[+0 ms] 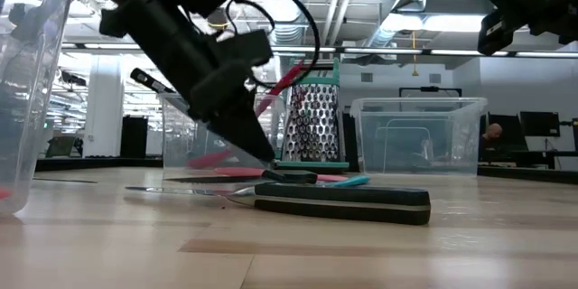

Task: Pick & Place Kitchen Items
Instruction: Put the pink spatula into the bottom transparent bin

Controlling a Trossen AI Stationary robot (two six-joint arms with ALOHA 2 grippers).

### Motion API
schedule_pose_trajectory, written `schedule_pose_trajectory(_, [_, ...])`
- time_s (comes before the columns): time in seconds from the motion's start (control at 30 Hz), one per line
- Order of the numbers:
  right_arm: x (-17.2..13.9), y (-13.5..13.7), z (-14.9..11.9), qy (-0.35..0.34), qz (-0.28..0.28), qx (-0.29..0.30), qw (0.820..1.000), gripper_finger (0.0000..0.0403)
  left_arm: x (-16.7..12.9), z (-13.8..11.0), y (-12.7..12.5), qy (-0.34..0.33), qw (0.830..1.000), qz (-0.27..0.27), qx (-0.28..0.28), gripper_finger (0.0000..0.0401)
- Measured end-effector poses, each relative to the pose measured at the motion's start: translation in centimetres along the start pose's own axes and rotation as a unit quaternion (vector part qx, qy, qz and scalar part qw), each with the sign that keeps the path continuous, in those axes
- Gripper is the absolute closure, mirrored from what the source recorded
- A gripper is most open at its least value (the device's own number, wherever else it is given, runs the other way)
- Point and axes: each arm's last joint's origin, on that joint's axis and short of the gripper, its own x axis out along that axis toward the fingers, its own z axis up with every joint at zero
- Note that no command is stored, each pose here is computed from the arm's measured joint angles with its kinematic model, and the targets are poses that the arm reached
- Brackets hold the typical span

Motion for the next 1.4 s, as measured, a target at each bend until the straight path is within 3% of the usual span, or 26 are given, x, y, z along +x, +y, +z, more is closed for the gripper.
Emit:
schedule_pose_trajectory(0.33, [0.0, 0.0, 0.0, 0.0, 0.0, 0.0, 1.0, 0.0403, 2.0, -1.1, 0.6, 0.038, 0.999, -0.009, -0.003, 0.019])
schedule_pose_trajectory(0.47, [0.0, 0.0, 0.0, 0.0, 0.0, 0.0, 1.0, 0.0403, 2.1, -1.1, 0.7, 0.041, 0.999, -0.022, -0.006, 0.0235])
schedule_pose_trajectory(0.73, [0.0, 0.0, 0.0, 0.0, 0.0, 0.0, 1.0, 0.0403, 1.9, -0.9, 0.6, 0.042, 0.999, -0.032, -0.008, 0.0377])
schedule_pose_trajectory(0.97, [0.0, 0.0, 0.0, 0.0, 0.0, 0.0, 1.0, 0.0403, 1.1, -0.2, 0.8, 0.029, 0.999, -0.038, -0.009, 0.0379])
schedule_pose_trajectory(1.17, [0.0, 0.0, 0.0, 0.0, 0.0, 0.0, 1.0, 0.0403, -2.4, 2.5, 1.4, -0.034, 0.998, -0.055, -0.009, 0.0379])
schedule_pose_trajectory(1.4, [0.0, 0.0, 0.0, 0.001, 0.0, 0.0, 1.0, 0.0403, -11.9, 5.2, 3.0, -0.11, 0.986, -0.12, 0.024, 0.0379])
